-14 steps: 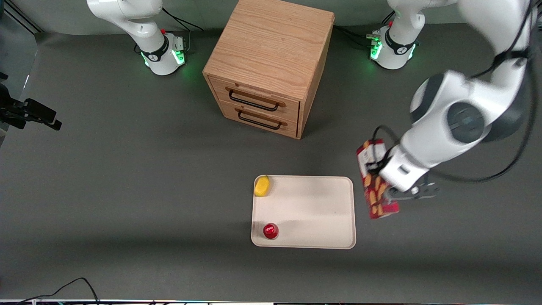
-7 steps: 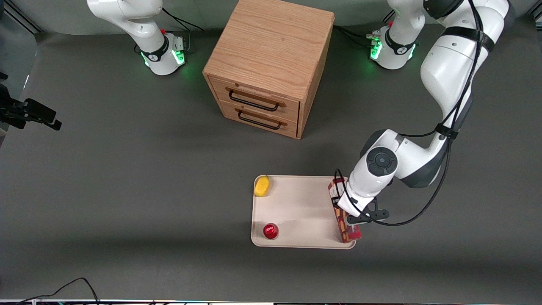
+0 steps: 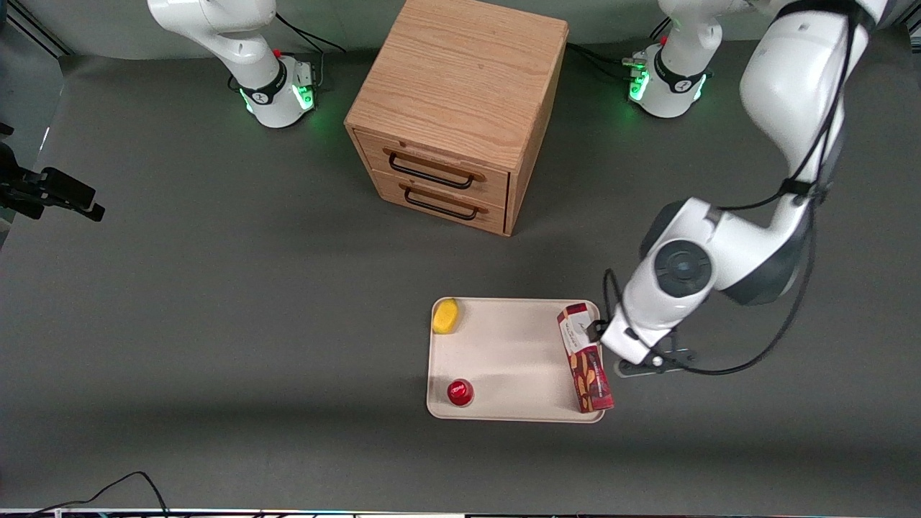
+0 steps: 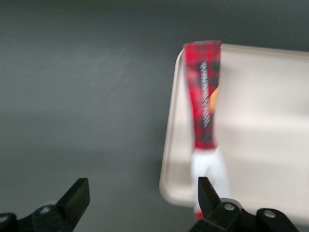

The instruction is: Place red cookie box on tray

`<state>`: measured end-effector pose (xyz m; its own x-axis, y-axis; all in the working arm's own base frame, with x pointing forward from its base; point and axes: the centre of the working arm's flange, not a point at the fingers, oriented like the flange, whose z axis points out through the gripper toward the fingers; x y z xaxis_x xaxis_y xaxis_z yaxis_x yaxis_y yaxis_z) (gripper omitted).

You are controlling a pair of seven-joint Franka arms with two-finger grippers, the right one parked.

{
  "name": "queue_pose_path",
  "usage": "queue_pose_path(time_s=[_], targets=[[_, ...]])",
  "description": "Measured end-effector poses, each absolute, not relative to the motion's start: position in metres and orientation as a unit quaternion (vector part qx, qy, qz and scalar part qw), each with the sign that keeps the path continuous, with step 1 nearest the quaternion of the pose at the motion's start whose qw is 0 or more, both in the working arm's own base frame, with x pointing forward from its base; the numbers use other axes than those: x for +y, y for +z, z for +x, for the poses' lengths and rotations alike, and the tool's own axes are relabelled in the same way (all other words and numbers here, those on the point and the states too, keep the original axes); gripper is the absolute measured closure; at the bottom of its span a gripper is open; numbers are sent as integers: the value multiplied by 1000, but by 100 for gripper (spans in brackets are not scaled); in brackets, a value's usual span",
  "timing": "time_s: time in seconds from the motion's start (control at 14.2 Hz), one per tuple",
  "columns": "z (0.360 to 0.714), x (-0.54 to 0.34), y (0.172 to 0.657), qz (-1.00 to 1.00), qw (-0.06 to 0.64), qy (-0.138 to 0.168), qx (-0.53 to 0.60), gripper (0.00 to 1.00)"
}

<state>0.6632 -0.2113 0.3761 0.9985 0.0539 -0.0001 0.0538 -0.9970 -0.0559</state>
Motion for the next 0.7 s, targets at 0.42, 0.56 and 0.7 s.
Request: queue_pose_path(time_s=[0.42, 0.56, 0.7], targets=[[601, -13, 557, -995, 2, 71, 64, 0], [569, 17, 594, -995, 3, 77, 65, 0], [547, 17, 621, -995, 4, 76, 66, 0]])
